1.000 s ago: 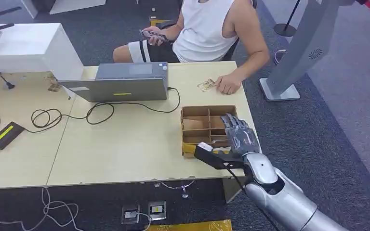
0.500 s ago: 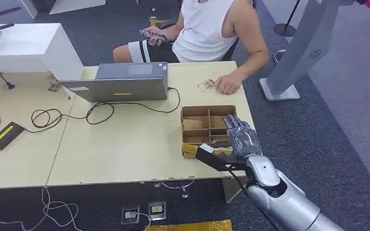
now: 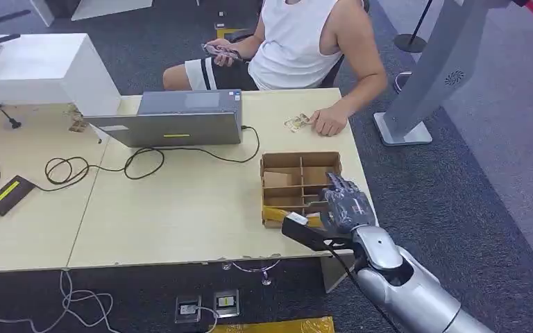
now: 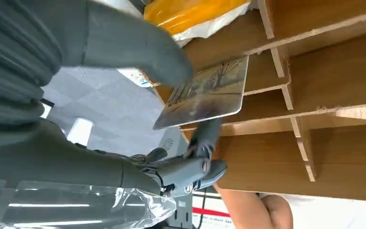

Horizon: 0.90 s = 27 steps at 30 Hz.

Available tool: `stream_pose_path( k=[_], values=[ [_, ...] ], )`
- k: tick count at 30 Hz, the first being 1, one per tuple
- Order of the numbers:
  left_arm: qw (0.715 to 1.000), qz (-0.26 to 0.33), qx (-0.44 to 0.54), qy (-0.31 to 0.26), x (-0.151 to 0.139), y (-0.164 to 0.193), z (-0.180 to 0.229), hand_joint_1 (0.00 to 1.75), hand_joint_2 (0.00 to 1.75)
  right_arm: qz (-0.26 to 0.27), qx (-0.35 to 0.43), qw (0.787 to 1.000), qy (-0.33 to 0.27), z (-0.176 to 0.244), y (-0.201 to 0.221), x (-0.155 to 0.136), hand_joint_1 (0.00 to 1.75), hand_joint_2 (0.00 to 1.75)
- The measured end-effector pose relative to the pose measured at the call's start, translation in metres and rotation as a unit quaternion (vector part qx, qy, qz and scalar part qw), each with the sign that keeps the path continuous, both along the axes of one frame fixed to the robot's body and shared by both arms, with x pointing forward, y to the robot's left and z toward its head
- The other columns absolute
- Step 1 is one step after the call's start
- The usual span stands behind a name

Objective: Pass the card to the sensor for recognition and then transmit it.

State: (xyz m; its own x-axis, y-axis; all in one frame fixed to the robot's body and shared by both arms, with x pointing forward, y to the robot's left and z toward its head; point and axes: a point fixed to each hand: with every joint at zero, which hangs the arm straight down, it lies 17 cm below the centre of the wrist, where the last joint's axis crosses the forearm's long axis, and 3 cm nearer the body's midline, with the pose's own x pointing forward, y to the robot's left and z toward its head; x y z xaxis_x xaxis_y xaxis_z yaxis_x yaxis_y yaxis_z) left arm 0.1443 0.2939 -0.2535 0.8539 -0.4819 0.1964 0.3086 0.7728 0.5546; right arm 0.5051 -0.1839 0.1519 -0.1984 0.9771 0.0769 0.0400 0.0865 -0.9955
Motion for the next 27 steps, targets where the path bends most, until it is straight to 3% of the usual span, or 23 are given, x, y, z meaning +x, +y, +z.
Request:
stream_pose_path(
  k=[27],
  values=[
    [1.000,0.001,-0.004,0.002,-0.002,-0.003,-0.001,0.00,0.00,0.006,0.002,1.000,0.009,-0.002,0.010,0.001,1.75,1.75]
  ],
)
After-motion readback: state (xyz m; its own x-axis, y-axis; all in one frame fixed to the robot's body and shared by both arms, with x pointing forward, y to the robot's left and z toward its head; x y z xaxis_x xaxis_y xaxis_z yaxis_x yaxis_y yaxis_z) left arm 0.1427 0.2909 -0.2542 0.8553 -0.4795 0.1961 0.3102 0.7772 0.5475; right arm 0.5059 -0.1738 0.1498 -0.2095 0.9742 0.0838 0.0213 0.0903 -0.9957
